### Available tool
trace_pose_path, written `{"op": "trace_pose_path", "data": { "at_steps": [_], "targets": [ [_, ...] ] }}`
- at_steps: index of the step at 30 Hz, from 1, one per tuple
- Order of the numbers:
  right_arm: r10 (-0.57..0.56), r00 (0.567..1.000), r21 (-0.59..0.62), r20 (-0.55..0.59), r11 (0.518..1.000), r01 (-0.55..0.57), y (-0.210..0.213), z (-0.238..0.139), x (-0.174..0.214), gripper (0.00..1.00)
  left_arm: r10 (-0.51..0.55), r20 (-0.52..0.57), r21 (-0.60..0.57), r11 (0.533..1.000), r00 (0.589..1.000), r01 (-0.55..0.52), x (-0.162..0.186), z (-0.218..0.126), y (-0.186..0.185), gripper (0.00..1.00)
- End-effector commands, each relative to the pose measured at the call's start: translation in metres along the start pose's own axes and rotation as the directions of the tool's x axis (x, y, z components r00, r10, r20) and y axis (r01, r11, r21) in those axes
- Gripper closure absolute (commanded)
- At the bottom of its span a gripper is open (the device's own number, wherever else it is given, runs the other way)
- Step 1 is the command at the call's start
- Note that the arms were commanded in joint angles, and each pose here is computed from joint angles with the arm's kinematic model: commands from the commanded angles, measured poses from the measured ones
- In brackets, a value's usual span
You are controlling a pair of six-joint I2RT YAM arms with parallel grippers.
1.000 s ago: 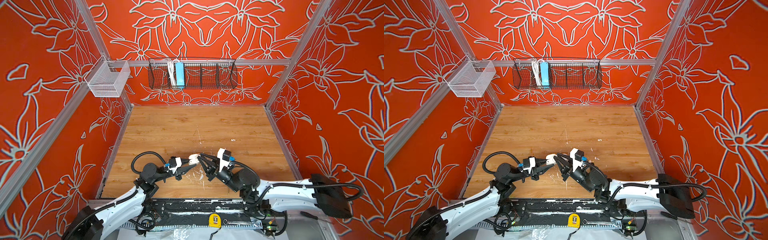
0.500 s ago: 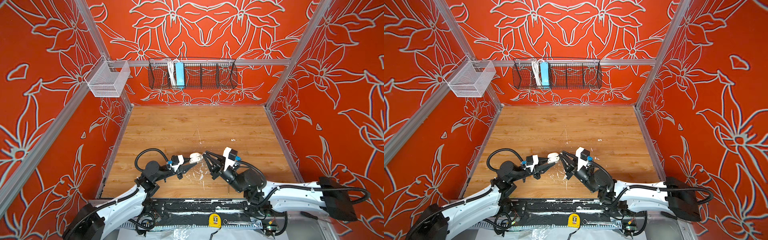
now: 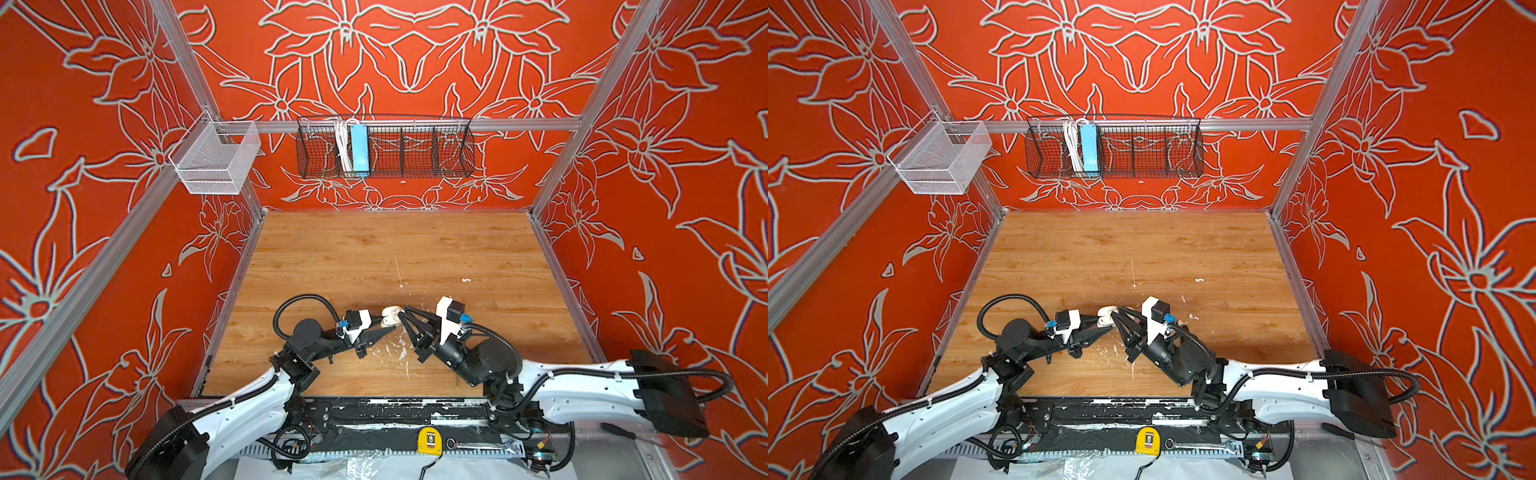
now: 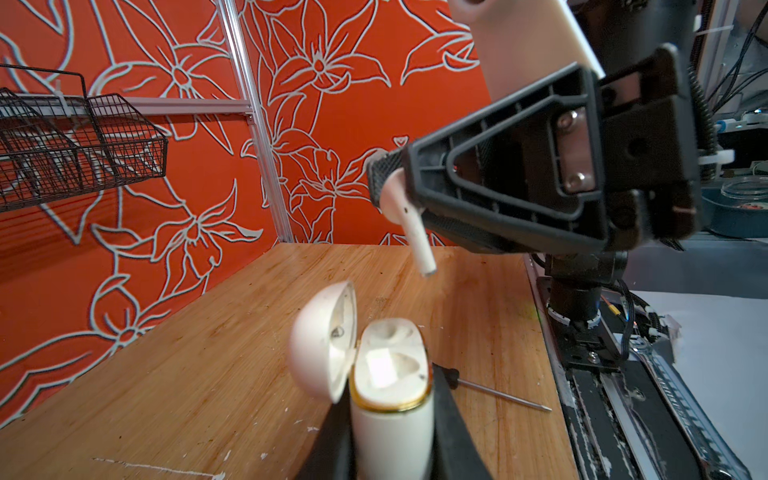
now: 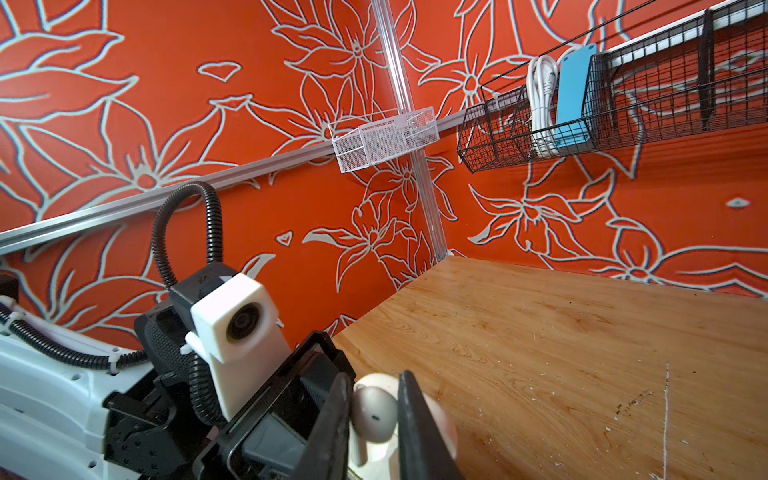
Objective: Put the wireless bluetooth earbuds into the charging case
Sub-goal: 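Lower the earbud stem-first into the open case held by the left gripper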
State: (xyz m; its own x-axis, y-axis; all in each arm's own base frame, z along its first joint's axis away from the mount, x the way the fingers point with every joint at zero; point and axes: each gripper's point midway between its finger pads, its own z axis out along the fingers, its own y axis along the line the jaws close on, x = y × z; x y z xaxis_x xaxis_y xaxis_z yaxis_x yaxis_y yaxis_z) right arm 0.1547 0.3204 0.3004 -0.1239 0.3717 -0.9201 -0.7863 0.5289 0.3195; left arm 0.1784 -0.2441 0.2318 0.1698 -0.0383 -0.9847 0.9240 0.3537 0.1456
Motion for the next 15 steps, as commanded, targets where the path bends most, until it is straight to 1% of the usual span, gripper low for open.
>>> {"op": "trace_pose_path", "data": {
  "at_steps": [1, 15],
  "targets": [
    [0.002, 0.998, -0.024, 0.058, 1.0, -0.001, 0.01, 0.003, -0.018, 0.9, 0.04, 0.032, 0.026, 0.999, 0.999, -0.041, -0.012, 0.002, -0.004, 1.0],
    [-0.009, 0.997, -0.029, 0.079, 1.0, 0.011, 0.021, 0.003, -0.012, 0.91, 0.07, 0.051, 0.052, 0.996, 0.996, -0.073, -0.015, 0.0, -0.011, 1.0]
  ]
}}
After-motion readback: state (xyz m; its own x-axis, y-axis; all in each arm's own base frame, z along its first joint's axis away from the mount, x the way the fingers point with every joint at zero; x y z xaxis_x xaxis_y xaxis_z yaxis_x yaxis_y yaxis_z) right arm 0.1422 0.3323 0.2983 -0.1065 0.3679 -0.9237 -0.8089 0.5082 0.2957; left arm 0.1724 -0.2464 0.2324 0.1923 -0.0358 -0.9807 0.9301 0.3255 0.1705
